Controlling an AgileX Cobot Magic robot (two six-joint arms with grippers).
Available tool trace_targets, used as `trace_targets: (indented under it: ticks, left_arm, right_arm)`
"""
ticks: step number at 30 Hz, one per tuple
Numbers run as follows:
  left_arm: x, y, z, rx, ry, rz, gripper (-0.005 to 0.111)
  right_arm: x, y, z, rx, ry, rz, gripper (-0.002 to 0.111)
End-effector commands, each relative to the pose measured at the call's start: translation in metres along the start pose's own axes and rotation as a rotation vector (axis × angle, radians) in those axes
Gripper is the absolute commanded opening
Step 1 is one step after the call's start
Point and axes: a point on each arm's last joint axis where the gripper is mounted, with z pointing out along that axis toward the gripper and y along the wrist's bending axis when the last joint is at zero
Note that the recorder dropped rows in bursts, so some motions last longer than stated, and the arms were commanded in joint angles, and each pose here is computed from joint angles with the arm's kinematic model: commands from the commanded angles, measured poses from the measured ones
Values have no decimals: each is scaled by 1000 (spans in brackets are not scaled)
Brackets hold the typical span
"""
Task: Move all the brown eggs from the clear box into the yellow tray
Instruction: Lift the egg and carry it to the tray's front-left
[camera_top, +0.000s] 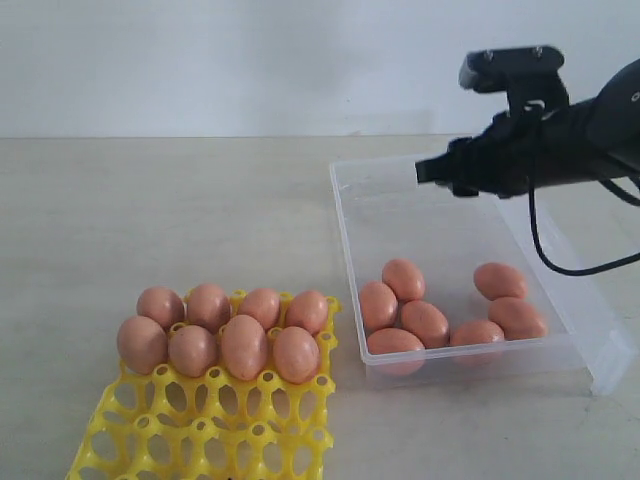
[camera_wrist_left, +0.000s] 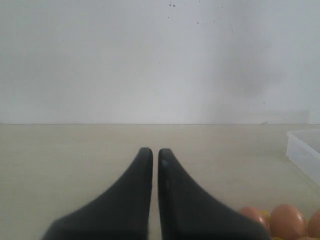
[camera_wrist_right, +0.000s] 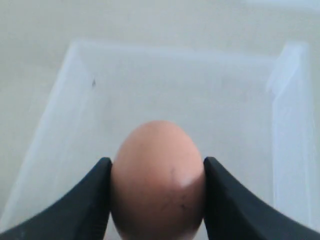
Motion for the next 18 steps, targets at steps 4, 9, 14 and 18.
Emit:
trace_targets:
  ticks: [4, 9, 14, 18]
  left_arm:
    - [1, 0, 0, -3, -3, 3, 4]
    - [1, 0, 0, -3, -3, 3, 4]
    - [1, 0, 0, -3, -3, 3, 4]
    - [1, 0, 0, -3, -3, 3, 4]
  right_arm:
    - [-33, 83, -26, -70, -484, -248, 0]
    - [-8, 164, -27, -473, -595, -312, 0]
    - [31, 213, -27, -819, -466, -269, 0]
    - [54, 229, -22, -970, -351, -201, 0]
